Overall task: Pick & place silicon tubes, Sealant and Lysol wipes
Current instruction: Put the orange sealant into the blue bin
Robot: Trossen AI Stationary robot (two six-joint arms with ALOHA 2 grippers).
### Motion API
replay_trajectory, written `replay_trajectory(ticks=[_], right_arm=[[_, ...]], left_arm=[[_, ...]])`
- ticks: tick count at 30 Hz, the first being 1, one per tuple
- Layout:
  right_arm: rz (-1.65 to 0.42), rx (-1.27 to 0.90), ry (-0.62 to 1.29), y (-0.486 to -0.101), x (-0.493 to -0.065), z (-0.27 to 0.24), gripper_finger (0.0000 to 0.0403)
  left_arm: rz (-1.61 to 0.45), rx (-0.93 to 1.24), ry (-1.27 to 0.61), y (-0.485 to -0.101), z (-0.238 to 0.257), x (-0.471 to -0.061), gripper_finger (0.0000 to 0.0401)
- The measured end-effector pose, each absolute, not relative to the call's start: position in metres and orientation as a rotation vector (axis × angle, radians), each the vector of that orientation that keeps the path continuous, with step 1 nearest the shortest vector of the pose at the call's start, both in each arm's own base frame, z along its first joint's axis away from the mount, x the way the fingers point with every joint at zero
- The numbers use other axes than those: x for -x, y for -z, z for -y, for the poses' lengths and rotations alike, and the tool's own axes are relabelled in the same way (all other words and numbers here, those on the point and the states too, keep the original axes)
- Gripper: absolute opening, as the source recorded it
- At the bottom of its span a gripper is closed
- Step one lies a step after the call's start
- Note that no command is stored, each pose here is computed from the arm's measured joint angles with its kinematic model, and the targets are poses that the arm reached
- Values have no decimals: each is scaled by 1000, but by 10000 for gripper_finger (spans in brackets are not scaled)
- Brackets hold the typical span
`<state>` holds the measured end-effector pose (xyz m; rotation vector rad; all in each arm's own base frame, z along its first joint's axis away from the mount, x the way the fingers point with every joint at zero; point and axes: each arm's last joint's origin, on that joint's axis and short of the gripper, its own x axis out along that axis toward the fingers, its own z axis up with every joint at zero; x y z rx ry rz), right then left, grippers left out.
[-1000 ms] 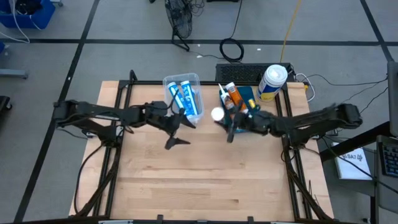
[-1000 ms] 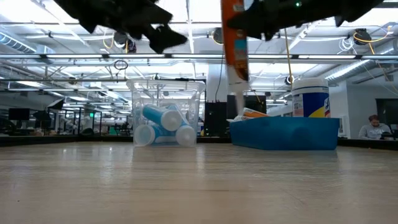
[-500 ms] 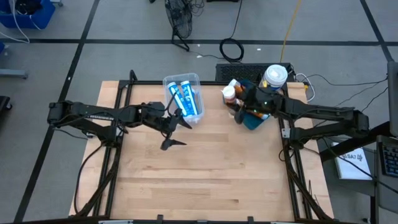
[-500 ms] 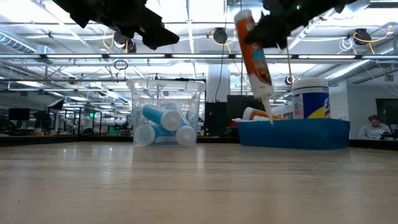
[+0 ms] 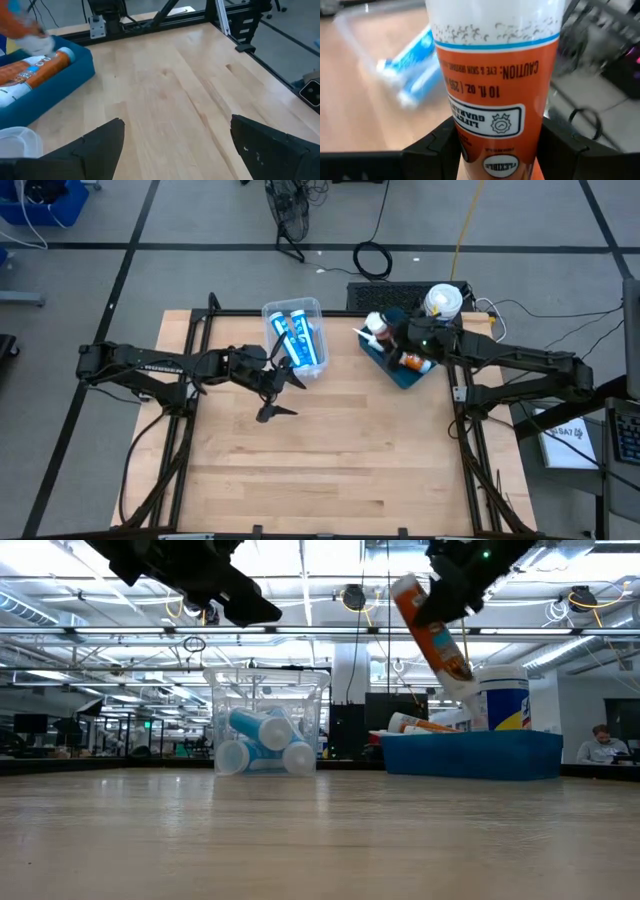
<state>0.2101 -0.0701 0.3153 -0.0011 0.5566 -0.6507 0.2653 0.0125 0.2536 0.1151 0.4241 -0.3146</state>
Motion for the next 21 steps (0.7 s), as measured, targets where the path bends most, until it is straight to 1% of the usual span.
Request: replay_trajectory(ticks=[5, 10, 17, 19, 21], right_arm=[[-691, -96, 666, -297, -203, 68, 193], [-692, -236, 563, -284, -205, 64, 193], [-438, -393, 379, -273, -220, 62, 193], [-376, -409, 364, -270, -223, 62, 193], [-373, -406, 375, -266, -222, 63, 193]], left_arm=[[-426, -116, 314, -253, -13, -265, 361], [-431, -119, 315, -253, -13, -265, 359], [-439, -120, 317, -252, -13, -265, 355], [-440, -119, 317, -252, -13, -265, 358], [-445, -114, 316, -251, -13, -264, 360]])
